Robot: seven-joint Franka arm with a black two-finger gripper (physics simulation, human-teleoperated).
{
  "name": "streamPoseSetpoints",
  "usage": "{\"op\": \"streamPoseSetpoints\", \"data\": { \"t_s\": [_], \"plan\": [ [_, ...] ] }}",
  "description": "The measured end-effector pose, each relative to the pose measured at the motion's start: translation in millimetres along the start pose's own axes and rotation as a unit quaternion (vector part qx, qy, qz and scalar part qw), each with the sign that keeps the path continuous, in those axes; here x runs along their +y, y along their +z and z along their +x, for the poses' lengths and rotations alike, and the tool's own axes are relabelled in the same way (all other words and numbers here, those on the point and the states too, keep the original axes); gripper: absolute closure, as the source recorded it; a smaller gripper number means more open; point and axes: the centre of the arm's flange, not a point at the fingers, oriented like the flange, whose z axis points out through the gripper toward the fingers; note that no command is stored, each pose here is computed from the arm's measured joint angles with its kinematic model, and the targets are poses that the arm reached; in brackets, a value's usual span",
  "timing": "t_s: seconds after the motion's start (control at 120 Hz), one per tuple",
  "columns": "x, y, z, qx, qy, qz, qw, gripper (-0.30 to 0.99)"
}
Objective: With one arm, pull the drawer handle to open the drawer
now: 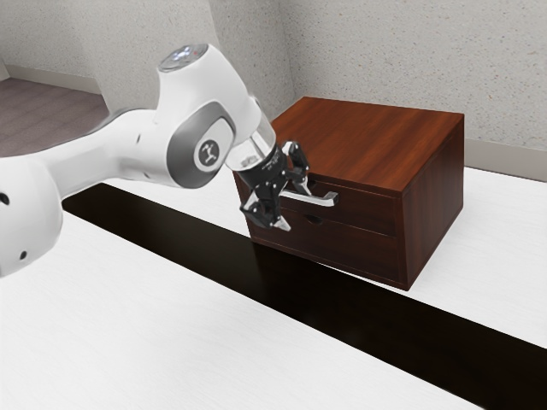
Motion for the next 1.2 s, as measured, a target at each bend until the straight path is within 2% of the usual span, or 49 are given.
{"op": "streamPoseSetpoints", "data": {
  "t_s": [0.183, 0.367, 0.683, 1.2],
  "plan": [
    [-1, -2, 1, -0.008, -0.009, 0.001, 1.0, 0.58],
    [-3, -5, 4, -0.008, -0.014, 0.006, 1.0, 0.71],
    [-30, -19, 8, -0.014, -0.018, 0.025, 0.999, 0.78],
    [-74, -38, 6, -0.021, -0.011, 0.046, 0.999, 0.79]
  ]
}}
